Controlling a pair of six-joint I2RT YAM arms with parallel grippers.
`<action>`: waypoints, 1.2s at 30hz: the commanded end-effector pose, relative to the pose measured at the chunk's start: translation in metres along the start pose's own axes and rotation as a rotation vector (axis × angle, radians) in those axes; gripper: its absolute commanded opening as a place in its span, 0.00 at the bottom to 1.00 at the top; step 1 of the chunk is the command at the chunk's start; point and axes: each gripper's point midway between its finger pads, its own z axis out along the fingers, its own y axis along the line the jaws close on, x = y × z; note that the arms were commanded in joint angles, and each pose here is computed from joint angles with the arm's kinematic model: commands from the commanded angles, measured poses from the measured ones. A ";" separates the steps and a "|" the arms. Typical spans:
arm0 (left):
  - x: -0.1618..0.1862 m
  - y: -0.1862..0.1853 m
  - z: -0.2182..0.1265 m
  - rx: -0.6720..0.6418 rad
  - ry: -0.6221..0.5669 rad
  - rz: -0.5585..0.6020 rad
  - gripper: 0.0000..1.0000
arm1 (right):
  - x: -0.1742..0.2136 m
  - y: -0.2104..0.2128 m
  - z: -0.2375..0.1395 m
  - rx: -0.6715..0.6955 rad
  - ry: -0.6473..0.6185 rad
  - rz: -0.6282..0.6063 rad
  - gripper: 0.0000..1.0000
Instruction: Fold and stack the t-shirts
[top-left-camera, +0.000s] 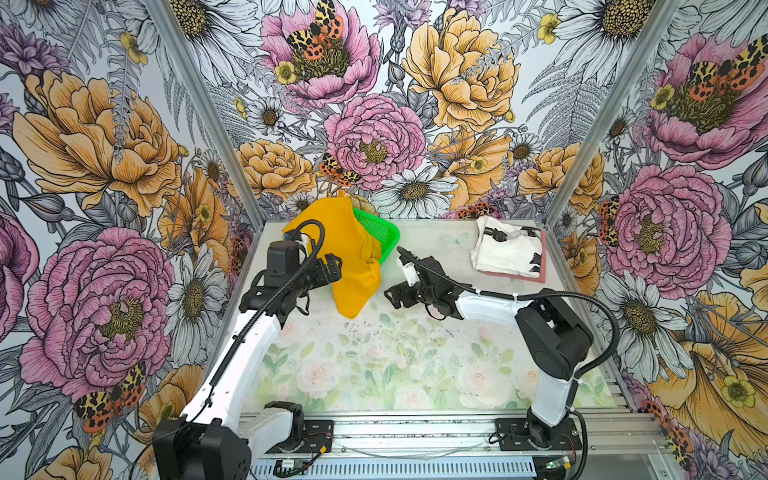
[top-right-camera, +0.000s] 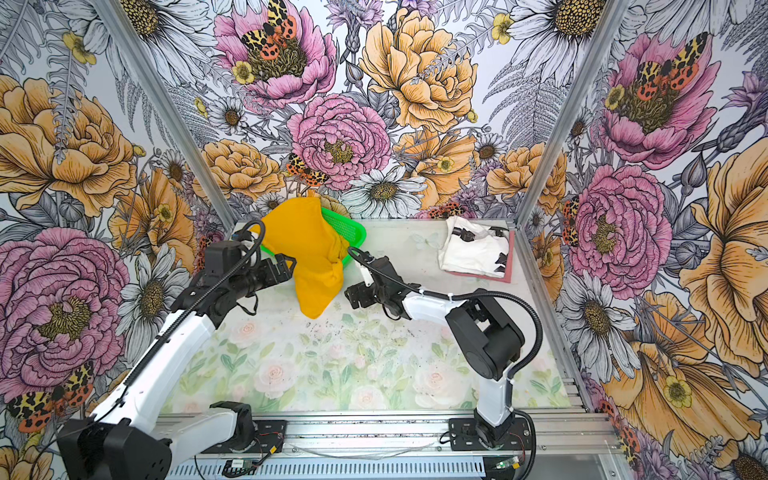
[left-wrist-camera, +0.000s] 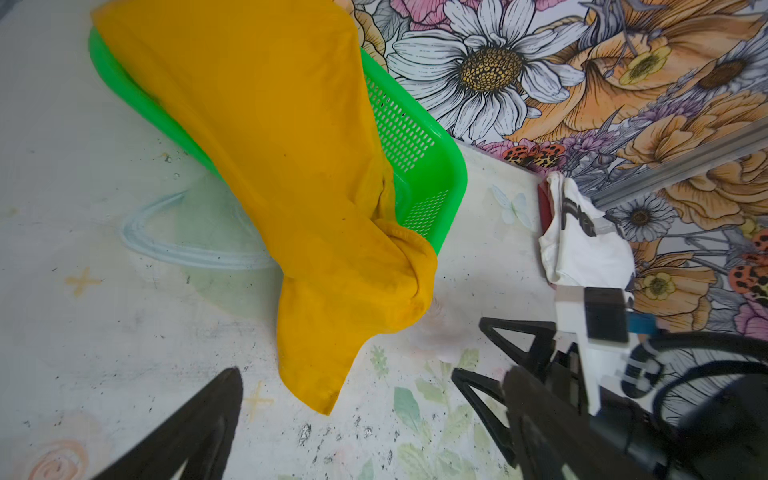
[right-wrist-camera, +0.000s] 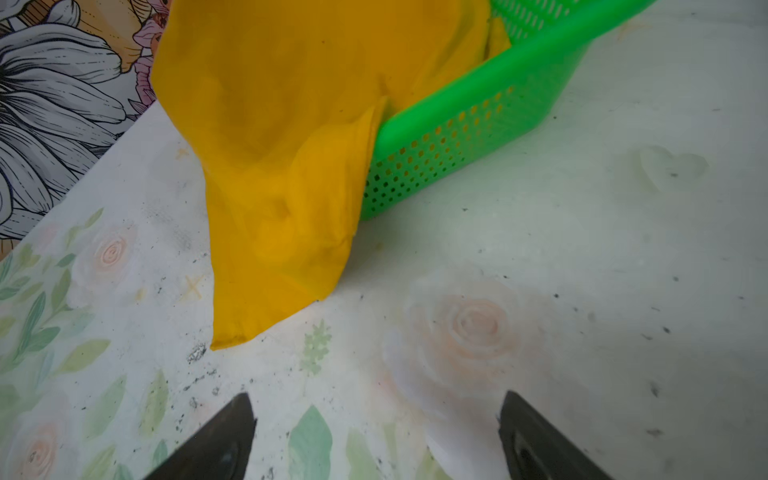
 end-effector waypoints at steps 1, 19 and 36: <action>0.005 -0.010 -0.026 0.155 0.037 -0.038 0.99 | -0.027 0.016 0.016 -0.061 -0.051 0.009 0.92; 0.015 0.006 -0.023 0.120 0.033 -0.010 0.99 | -0.183 0.138 -0.095 -0.249 -0.322 -0.187 0.00; -0.029 -0.019 -0.049 0.225 -0.056 -0.030 0.99 | -0.285 0.186 -0.381 -0.219 -0.844 -0.404 0.00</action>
